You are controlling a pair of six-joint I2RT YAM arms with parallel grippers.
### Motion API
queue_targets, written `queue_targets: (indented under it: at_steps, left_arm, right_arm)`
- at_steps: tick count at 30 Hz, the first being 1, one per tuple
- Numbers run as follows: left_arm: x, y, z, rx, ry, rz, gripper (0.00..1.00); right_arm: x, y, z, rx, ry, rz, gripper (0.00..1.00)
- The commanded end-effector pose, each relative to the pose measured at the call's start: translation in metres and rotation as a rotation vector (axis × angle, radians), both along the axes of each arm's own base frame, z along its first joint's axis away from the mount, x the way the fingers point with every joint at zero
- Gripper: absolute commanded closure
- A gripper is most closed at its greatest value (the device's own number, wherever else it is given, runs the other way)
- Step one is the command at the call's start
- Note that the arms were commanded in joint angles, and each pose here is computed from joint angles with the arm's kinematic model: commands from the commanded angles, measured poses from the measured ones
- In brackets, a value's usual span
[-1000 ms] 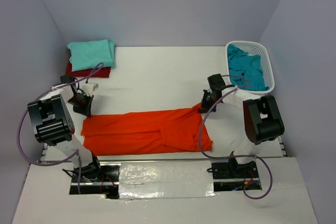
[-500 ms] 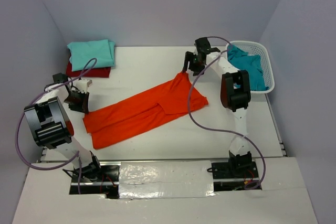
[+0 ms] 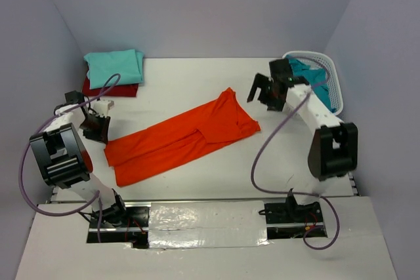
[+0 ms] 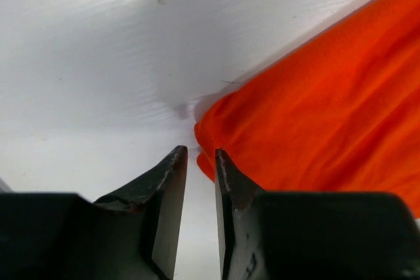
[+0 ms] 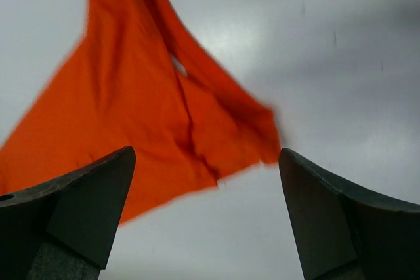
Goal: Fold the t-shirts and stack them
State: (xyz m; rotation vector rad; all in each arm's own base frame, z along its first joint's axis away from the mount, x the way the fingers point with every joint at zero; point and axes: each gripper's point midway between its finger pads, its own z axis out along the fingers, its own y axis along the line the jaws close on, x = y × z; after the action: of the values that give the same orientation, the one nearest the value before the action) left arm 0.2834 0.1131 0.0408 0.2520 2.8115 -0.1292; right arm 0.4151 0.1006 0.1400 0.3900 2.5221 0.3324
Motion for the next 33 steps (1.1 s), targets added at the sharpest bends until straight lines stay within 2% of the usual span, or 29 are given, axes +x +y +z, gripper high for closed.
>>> queue_targets:
  at_steps: [1,2,4,9,12,13,14,15,17,18,19,20,22,23,24,26,27,30,33]
  left_arm:
    - [0.007,0.011,0.029,0.057,-0.063,0.022,0.64]
    - [0.009,0.011,0.033,0.061,-0.073,0.023,0.63]
    - [0.013,0.011,0.039,0.058,-0.091,0.021,0.63]
    - [0.021,0.01,0.052,0.044,-0.117,0.032,0.63]
    - [0.023,0.015,0.062,0.071,-0.139,0.042,0.62]
    - [0.023,0.016,0.064,0.08,-0.141,0.046,0.58]
    - [0.024,0.017,0.067,0.086,-0.147,0.047,0.56]
    - [0.024,0.018,0.071,0.092,-0.158,0.049,0.52]
    - [0.026,0.016,0.076,0.085,-0.173,0.042,0.51]
    - [0.029,0.015,0.079,0.079,-0.185,0.036,0.5]
    - [0.032,0.011,0.08,0.056,-0.201,0.025,0.5]
    - [0.035,0.009,0.081,0.043,-0.209,0.016,0.5]
    - [0.04,0.005,0.082,0.017,-0.226,0.013,0.49]
    - [0.044,0.001,0.08,-0.007,-0.223,0.011,0.49]
    - [0.048,0.001,0.082,-0.011,-0.226,0.011,0.49]
    - [0.051,-0.003,0.079,-0.033,-0.213,0.007,0.49]
    - [0.052,-0.005,0.079,-0.038,-0.211,0.005,0.49]
    - [0.05,-0.01,0.078,-0.054,-0.2,0.008,0.49]
    - [0.045,-0.013,0.082,-0.057,-0.21,0.004,0.49]
  right_arm:
    - [-0.044,0.001,-0.043,0.076,0.063,-0.106,0.05]
    - [-0.051,-0.001,-0.052,0.074,0.081,-0.123,0.13]
    - [-0.059,0.004,-0.071,0.105,0.138,-0.123,0.22]
    - [-0.054,0.016,-0.105,0.129,0.227,-0.117,0.26]
    - [-0.041,0.022,-0.118,0.134,0.265,-0.09,0.57]
    - [-0.04,0.022,-0.122,0.126,0.283,-0.072,0.8]
    - [-0.035,0.023,-0.131,0.115,0.304,-0.066,0.88]
    - [-0.016,0.025,-0.12,0.114,0.276,-0.058,1.0]
    - [0.006,0.02,-0.134,0.07,0.296,-0.045,1.0]
    - [0.041,0.025,-0.108,0.07,0.232,-0.034,1.0]
    - [0.057,0.024,-0.107,0.05,0.219,-0.016,1.0]
    - [0.106,0.033,-0.094,0.053,0.136,-0.002,1.0]
    - [0.137,0.035,-0.088,0.04,0.116,0.015,0.89]
    - [0.18,0.044,-0.076,0.065,0.012,0.026,0.76]
    - [0.195,0.049,-0.071,0.096,-0.033,0.039,0.53]
    - [0.208,0.058,-0.065,0.198,-0.074,0.028,0.29]
    - [0.223,0.06,-0.049,0.227,-0.17,0.023,0.01]
    - [0.219,0.046,-0.017,0.208,-0.253,-0.037,0.0]
    - [0.208,0.041,0.03,0.174,-0.298,-0.002,0.0]
